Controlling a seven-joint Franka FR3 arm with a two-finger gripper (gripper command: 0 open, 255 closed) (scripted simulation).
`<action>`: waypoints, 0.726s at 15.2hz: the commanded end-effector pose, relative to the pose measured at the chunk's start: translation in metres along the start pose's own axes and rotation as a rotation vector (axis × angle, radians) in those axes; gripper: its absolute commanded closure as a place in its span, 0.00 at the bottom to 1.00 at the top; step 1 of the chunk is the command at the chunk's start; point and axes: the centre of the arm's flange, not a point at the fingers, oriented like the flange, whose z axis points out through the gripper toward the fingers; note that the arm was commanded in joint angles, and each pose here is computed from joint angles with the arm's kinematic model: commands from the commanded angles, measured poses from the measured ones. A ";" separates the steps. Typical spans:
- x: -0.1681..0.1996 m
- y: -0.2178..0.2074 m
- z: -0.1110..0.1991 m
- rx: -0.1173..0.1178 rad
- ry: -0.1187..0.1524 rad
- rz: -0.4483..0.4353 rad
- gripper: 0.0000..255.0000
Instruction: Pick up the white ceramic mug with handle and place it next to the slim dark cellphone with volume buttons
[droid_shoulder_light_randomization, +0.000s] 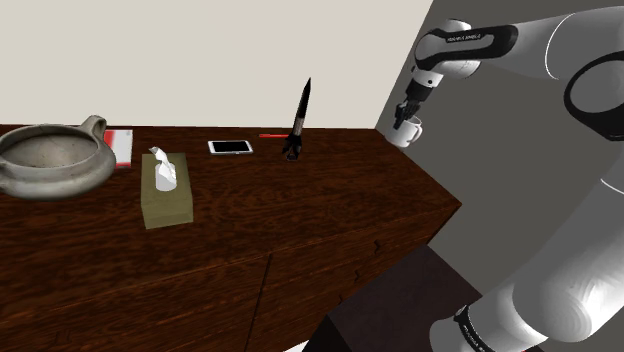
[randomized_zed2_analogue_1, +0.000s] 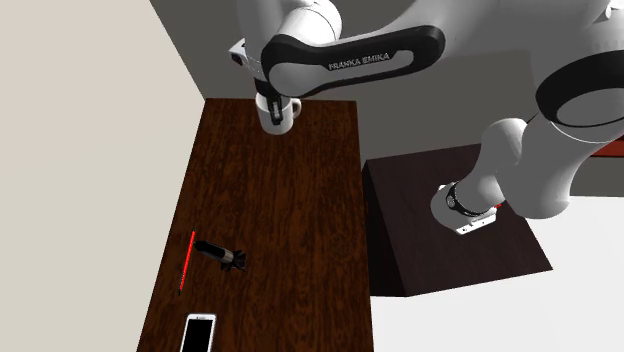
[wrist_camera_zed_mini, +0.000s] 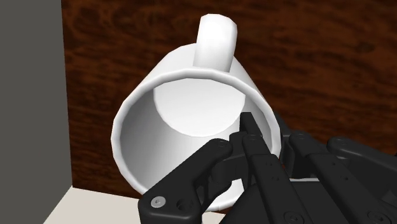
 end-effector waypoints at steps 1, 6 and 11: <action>0.000 0.000 -0.011 0.000 0.000 0.000 1.00; 0.001 0.000 -0.037 0.000 0.000 0.000 1.00; 0.018 -0.036 -0.046 0.000 0.000 0.000 1.00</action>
